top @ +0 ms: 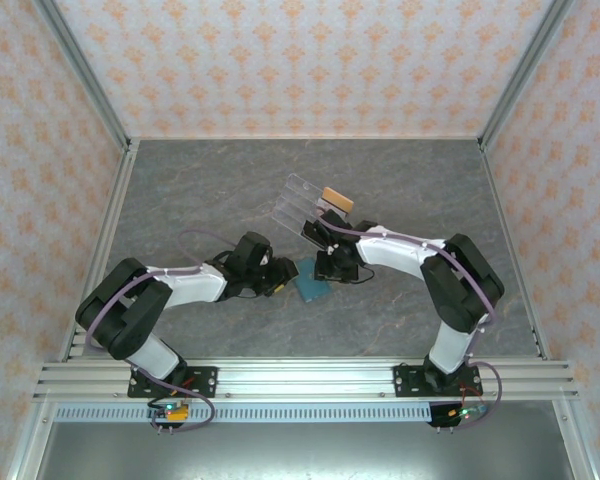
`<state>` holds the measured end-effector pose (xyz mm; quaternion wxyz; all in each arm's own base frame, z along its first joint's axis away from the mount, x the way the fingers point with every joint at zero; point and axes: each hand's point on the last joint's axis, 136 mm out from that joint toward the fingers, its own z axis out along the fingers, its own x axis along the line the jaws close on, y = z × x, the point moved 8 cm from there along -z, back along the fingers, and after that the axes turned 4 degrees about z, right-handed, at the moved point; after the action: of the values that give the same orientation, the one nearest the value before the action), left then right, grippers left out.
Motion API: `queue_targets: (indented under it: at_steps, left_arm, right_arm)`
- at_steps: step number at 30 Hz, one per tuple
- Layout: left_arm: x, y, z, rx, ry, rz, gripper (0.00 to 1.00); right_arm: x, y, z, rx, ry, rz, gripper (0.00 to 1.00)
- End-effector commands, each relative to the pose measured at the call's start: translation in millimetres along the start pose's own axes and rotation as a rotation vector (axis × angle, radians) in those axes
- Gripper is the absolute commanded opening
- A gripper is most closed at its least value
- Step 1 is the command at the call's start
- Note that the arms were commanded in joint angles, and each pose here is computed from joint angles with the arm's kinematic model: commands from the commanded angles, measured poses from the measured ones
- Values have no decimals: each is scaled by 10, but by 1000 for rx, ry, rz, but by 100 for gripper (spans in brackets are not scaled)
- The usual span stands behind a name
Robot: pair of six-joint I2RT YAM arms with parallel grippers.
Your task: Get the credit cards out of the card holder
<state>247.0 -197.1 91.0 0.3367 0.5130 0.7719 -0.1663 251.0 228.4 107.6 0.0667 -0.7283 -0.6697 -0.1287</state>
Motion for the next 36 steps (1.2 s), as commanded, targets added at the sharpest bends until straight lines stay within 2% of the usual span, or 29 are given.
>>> queue_targets:
  at_steps: [1, 13, 26, 30, 36]
  left_arm:
    - [-49, -11, 49, 12, -27, 8, 46]
    - [-221, 4, 126, 59, -151, 36, 43]
    - [-286, 21, 176, 67, -217, 62, 40]
    - [-284, 21, 169, 61, -214, 72, 30]
    - [-282, 39, 91, 30, -165, 126, 10]
  right_arm:
    - [-104, -64, 93, 39, -59, -6, 35]
    - [-149, -102, 215, 76, -54, 7, 33]
    - [-190, -57, 180, 87, 49, 57, 32]
    - [-188, -33, 127, 82, 84, 62, 32]
    - [-217, 75, -170, -37, 133, 36, 38]
